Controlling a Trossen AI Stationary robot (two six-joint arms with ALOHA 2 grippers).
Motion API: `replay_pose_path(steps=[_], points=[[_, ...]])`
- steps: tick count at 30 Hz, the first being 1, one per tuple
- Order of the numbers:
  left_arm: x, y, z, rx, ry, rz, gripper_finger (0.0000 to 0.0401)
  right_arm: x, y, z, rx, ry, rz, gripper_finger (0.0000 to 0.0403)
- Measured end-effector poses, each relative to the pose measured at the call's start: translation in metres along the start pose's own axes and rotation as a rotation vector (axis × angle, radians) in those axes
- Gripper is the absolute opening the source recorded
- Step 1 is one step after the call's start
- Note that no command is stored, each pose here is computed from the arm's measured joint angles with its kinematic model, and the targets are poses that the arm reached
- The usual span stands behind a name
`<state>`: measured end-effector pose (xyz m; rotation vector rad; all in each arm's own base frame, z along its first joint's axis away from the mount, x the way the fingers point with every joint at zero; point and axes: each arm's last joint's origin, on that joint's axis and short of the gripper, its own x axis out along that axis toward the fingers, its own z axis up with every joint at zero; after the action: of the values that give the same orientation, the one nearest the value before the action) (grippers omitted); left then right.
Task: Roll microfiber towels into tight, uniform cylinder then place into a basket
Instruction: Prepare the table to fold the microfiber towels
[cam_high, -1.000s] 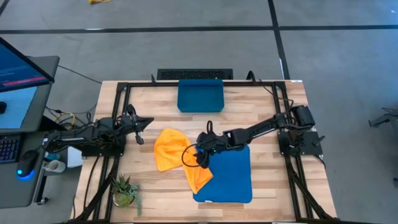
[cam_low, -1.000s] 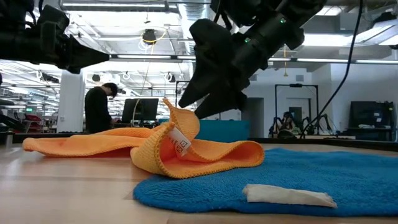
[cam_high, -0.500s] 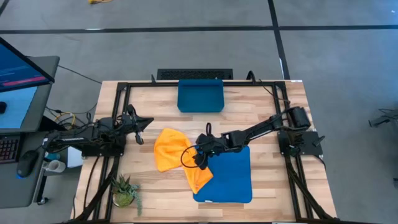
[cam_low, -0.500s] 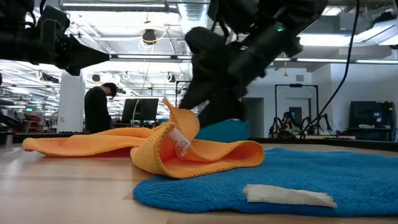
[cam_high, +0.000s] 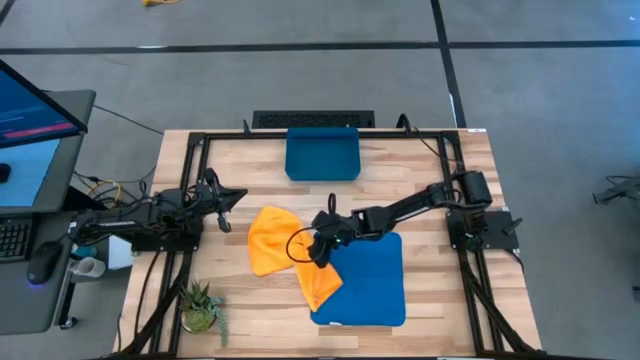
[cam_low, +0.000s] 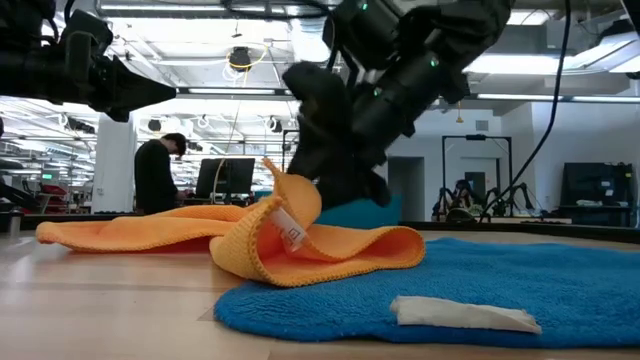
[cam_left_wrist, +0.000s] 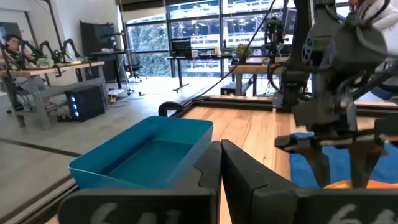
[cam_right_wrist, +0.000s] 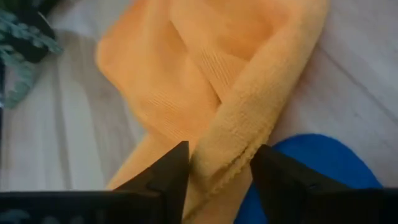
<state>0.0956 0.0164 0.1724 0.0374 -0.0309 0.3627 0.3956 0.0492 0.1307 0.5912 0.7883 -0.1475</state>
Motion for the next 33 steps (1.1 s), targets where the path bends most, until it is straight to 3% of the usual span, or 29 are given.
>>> replay_pose_path(steps=[9,14,25,33], points=[[0.0,0.0,0.0,0.002,0.0,0.0,0.0,0.006,-0.015,0.006,0.028,0.019,0.013,0.0087],[0.0,0.0,0.0,-0.001,0.0,0.0,0.0,0.001,0.0,0.025,-0.071,-0.043,0.058,0.0014],[0.0,0.0,0.0,0.0,-0.001,0.0,0.0,-0.028,0.047,0.103,-0.299,-0.288,0.16,0.0006],[0.0,0.0,0.0,0.0,-0.001,0.0,0.0,-0.046,0.04,0.145,-0.265,-0.396,0.138,0.0006]])
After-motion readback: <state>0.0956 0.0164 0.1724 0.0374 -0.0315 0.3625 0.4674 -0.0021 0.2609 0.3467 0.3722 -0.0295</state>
